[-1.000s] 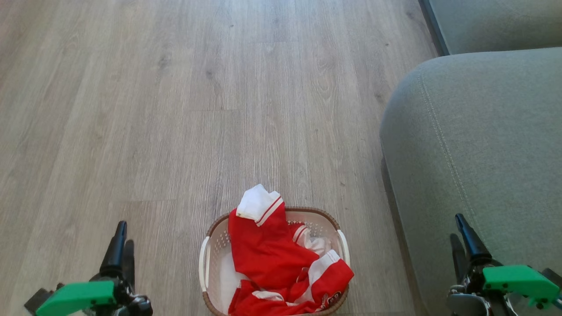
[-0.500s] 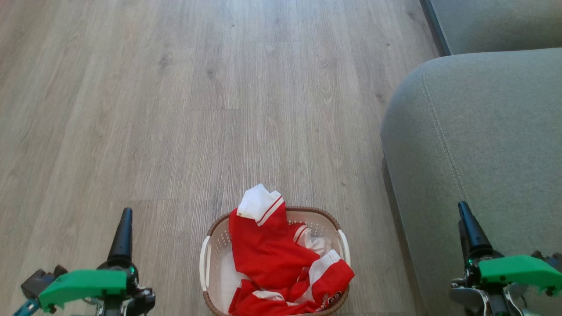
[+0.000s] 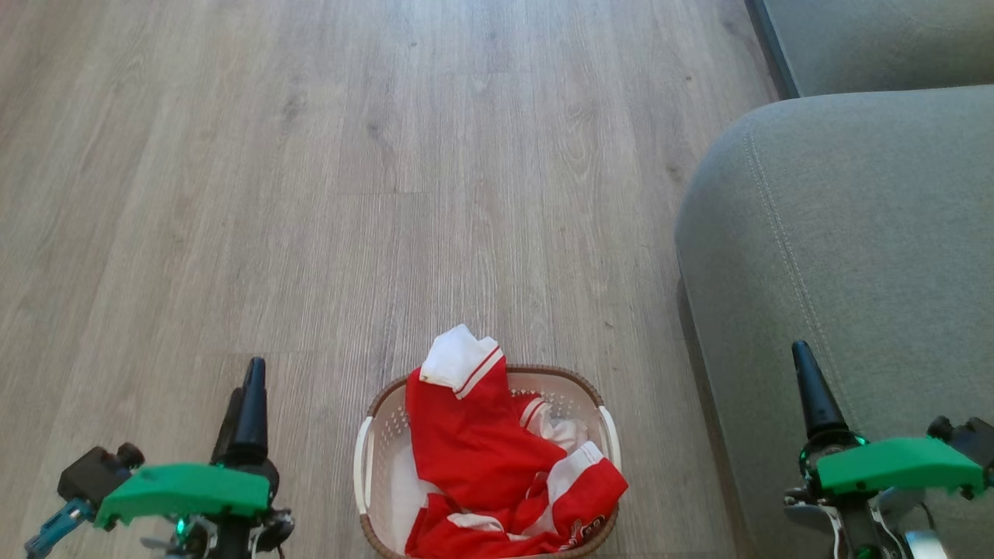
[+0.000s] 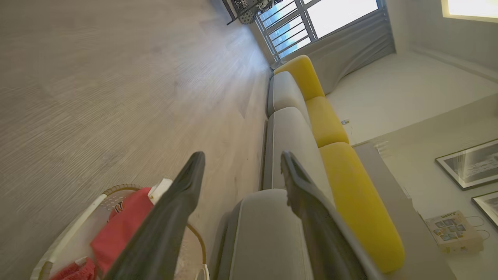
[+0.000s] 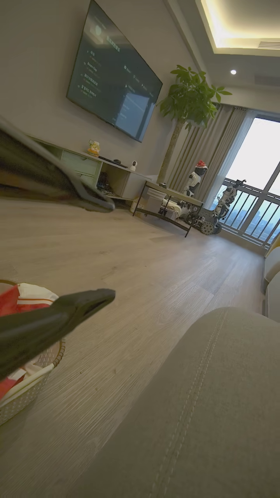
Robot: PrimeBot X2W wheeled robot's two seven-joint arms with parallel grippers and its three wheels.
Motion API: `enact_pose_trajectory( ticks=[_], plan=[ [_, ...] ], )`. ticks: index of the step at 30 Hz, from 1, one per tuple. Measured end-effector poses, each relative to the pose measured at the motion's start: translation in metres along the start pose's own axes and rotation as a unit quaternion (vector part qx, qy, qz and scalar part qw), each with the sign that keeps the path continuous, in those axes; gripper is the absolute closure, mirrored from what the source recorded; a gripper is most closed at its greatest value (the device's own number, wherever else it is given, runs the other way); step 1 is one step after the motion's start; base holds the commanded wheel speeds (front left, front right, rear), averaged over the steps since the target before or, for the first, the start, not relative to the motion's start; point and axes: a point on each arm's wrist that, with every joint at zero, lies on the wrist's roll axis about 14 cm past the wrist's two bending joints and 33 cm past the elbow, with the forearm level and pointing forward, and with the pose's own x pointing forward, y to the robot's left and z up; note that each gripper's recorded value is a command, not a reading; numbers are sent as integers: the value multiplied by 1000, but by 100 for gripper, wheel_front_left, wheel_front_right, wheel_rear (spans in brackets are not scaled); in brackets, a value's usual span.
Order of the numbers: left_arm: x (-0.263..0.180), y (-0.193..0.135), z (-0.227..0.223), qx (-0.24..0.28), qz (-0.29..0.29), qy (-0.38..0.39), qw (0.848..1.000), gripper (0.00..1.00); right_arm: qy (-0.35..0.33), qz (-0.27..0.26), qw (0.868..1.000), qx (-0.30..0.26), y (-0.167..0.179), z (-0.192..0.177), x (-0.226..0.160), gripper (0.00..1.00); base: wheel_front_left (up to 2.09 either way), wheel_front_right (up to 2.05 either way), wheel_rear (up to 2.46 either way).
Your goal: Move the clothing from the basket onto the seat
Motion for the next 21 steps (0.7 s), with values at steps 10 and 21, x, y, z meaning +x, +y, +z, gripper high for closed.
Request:
enact_pose_trajectory(
  ticks=[10,21],
  plan=[
    [-1,-2,-2,80,4,-4,997,0,-4,15,998,-64,9,0,2,0,0,0,0],
    [-7,4,-9,157,12,-2,987,0,-7,20,991,-128,11,-2,2,0,0,0,0]
  ],
)
